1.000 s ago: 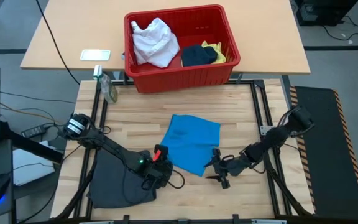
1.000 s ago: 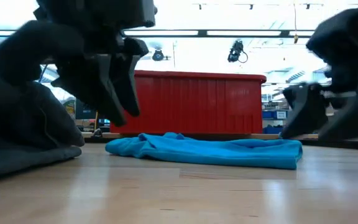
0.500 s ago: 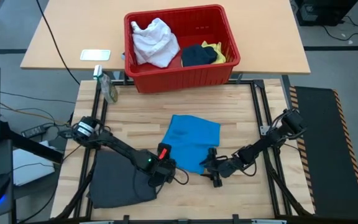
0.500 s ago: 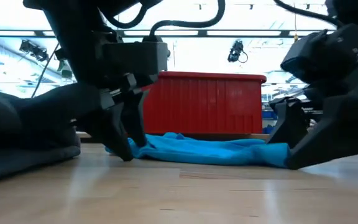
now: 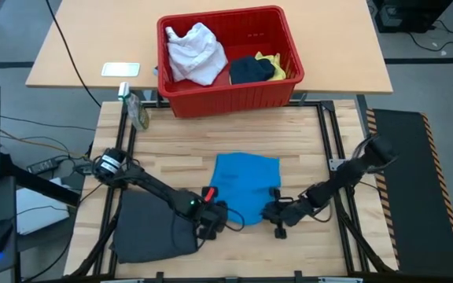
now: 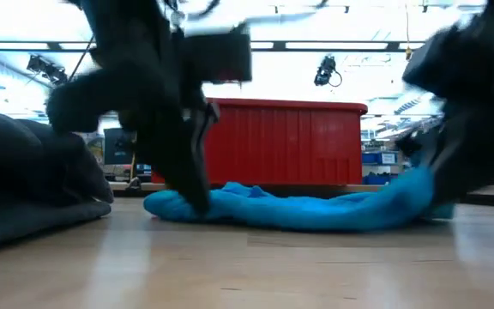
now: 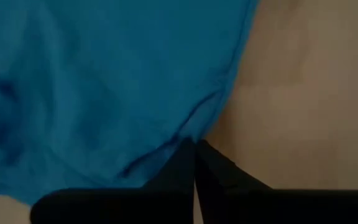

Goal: Fold laundry
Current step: Fold the light blue shorts

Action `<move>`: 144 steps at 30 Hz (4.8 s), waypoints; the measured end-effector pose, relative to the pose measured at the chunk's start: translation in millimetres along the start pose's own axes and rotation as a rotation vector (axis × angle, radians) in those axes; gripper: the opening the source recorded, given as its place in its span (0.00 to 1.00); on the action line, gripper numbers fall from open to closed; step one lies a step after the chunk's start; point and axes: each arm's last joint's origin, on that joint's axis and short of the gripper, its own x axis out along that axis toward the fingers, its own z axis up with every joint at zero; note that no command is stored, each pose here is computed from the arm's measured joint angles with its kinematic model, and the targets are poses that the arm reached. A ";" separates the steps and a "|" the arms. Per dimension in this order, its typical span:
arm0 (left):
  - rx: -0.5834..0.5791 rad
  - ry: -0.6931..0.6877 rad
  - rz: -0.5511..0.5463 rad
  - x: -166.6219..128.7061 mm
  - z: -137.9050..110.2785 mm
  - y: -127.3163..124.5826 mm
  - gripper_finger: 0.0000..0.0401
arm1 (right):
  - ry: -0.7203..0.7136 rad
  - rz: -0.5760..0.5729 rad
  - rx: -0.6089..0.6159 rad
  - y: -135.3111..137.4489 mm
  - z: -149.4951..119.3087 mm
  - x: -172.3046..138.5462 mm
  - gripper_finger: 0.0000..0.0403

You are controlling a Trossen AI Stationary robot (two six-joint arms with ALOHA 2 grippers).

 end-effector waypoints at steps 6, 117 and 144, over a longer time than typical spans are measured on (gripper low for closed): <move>0.087 -0.140 -0.036 -32.6 41.5 -8.0 0.01 | -0.063 -0.004 0.012 8.2 17.3 -46.9 0.02; -0.279 -0.296 0.376 24.9 22.9 119.1 0.21 | -0.051 -0.230 0.300 -76.0 -20.3 -7.7 0.44; -0.892 -0.741 0.086 47.0 -80.4 151.0 0.48 | -0.282 -0.220 0.209 -60.7 3.7 -17.3 0.44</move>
